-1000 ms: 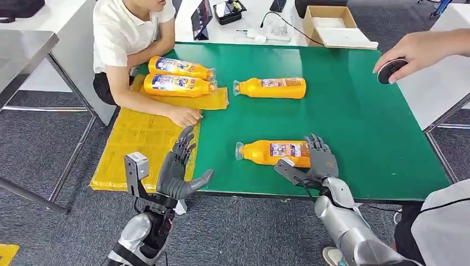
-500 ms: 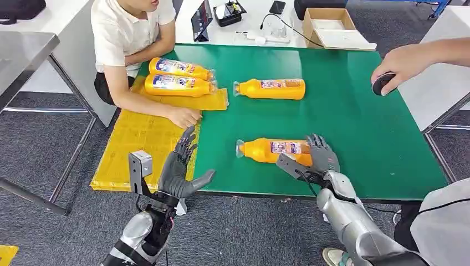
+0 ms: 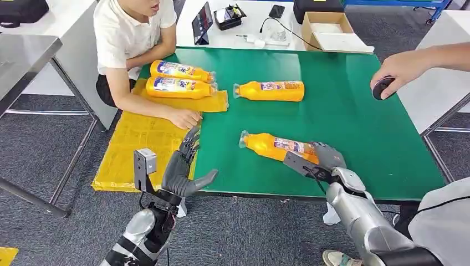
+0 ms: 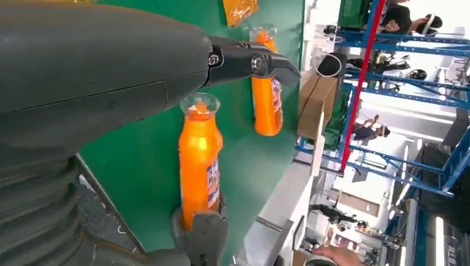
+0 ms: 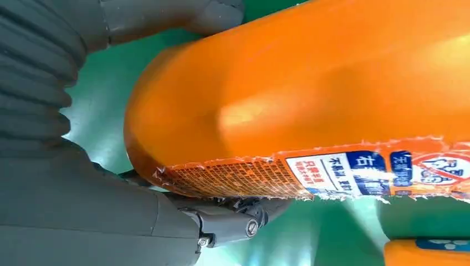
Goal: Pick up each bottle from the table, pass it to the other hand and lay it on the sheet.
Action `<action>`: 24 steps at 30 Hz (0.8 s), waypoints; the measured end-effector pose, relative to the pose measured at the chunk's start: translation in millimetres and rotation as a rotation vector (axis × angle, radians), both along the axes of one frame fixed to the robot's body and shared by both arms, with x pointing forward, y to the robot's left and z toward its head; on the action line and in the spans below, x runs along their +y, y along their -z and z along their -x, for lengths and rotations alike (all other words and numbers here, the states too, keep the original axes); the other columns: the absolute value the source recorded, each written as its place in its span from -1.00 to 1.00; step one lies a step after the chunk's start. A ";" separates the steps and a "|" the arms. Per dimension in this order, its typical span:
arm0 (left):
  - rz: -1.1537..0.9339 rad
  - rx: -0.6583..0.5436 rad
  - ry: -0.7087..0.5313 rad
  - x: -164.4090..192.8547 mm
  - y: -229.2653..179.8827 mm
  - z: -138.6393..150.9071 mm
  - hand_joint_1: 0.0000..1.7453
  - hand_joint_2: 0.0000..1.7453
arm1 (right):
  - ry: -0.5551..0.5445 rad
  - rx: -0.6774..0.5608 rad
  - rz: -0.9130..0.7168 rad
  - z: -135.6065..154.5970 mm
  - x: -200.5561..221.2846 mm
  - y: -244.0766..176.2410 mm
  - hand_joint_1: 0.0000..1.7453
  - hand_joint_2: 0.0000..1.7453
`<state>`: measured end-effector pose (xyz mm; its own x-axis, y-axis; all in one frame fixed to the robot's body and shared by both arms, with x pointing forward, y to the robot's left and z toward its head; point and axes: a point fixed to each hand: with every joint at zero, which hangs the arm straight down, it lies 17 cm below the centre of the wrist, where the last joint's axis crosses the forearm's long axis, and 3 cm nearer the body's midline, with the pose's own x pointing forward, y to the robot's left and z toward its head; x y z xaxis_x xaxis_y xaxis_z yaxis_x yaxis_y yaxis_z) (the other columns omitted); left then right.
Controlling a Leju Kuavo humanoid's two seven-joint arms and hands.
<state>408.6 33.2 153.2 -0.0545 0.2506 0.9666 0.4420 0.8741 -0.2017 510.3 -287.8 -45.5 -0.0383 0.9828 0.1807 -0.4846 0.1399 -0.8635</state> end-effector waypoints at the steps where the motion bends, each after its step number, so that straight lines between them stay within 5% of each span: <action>1: 0.001 0.002 0.000 0.0 0.5 -0.1 -1.00 1.00 | -0.003 0.001 -0.004 0.3 0.1 0.1 1.00 1.00; 10: -0.001 0.003 0.010 -3.8 1.3 1.8 -1.00 1.00 | -0.031 -0.043 -0.114 4.3 12.4 -1.9 1.00 1.00; 24: 0.029 -0.003 -0.088 17.0 7.9 14.5 -1.00 1.00 | -0.020 -0.193 -0.696 22.9 82.6 -34.4 1.00 1.00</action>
<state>394.0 50.2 145.3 -0.0809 0.2723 0.9588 0.3640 0.9036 -0.2259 487.4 -205.2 -11.1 -0.1499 0.6406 0.7531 -0.3408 0.6815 -0.6476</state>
